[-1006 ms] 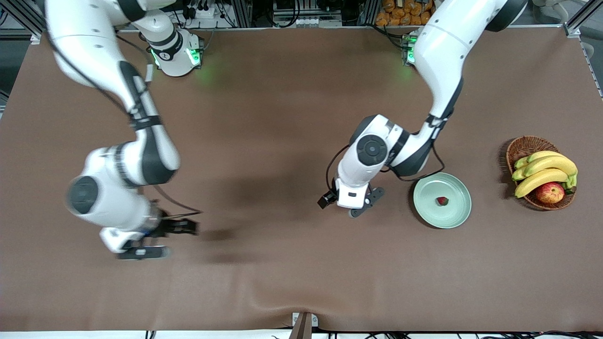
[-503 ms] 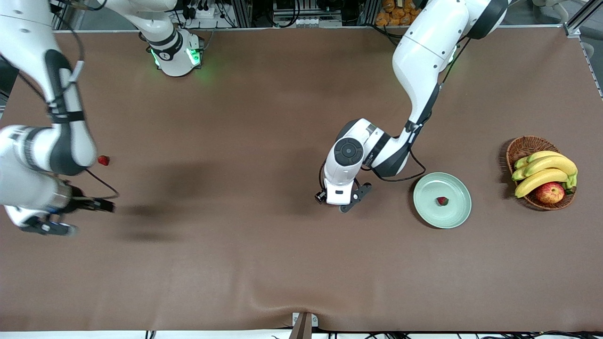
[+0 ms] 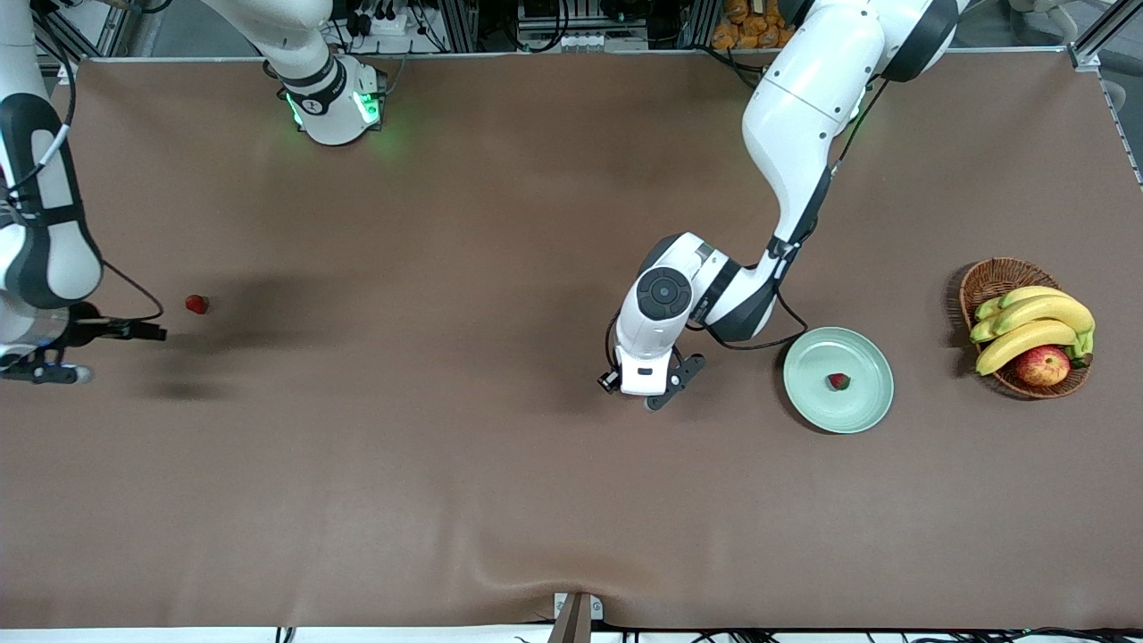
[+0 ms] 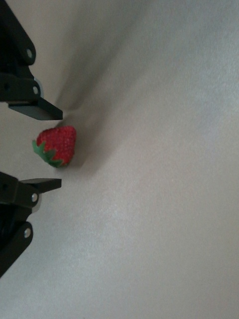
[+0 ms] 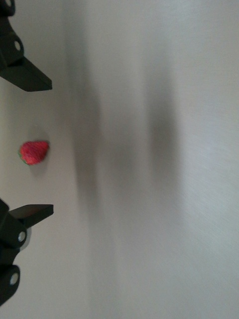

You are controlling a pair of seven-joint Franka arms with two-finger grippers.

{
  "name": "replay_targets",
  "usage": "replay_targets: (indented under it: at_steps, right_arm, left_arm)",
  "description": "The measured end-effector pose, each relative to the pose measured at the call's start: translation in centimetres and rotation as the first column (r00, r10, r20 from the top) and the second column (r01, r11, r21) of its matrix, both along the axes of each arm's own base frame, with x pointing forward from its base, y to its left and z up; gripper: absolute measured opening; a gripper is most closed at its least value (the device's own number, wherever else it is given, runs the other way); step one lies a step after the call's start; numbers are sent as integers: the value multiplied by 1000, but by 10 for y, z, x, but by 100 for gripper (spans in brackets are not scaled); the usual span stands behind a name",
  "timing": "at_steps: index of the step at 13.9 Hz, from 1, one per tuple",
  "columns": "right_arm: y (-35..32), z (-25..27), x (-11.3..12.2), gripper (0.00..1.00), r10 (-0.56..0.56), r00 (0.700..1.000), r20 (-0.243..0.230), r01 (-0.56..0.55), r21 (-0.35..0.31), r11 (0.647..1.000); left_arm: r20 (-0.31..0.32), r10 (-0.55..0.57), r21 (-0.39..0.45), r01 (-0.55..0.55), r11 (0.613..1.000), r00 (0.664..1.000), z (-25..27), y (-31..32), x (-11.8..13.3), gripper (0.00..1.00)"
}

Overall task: Collect all strawberries into plate
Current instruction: 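Grasp the strawberry with the left gripper while the right gripper reaches, then drop the strawberry onto the plate while the right gripper grasps another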

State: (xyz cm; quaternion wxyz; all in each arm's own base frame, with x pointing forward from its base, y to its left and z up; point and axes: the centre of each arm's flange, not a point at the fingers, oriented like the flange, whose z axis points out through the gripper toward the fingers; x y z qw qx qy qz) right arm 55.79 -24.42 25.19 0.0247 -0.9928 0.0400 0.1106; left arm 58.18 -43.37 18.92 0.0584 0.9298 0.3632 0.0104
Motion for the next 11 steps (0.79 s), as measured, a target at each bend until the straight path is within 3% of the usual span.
replay_targets:
  at_steps: [3, 5, 8, 11]
  right_arm:
    - [15, -23, -18, 100, 73, 996, -47, -71, 45, 996]
    - [19, -36, -30, 100, 111, 992, -58, -107, 64, 992]
    - [25, -55, -49, 100, 153, 988, -18, -153, 44, 987]
    - [25, -69, -64, 100, 208, 978, -2, -208, 33, 978]
  left_arm:
    - [1, -1, -1, 1, 1000, 1000, -7, 0, 0, 47]
    - [21, -29, 18, 28, 999, 999, -6, 0, 1, 33]
    - [54, -47, 35, 46, 998, 997, 3, 4, 10, 33]
    - [42, -78, 72, 75, 995, 996, 23, 29, 29, 33]
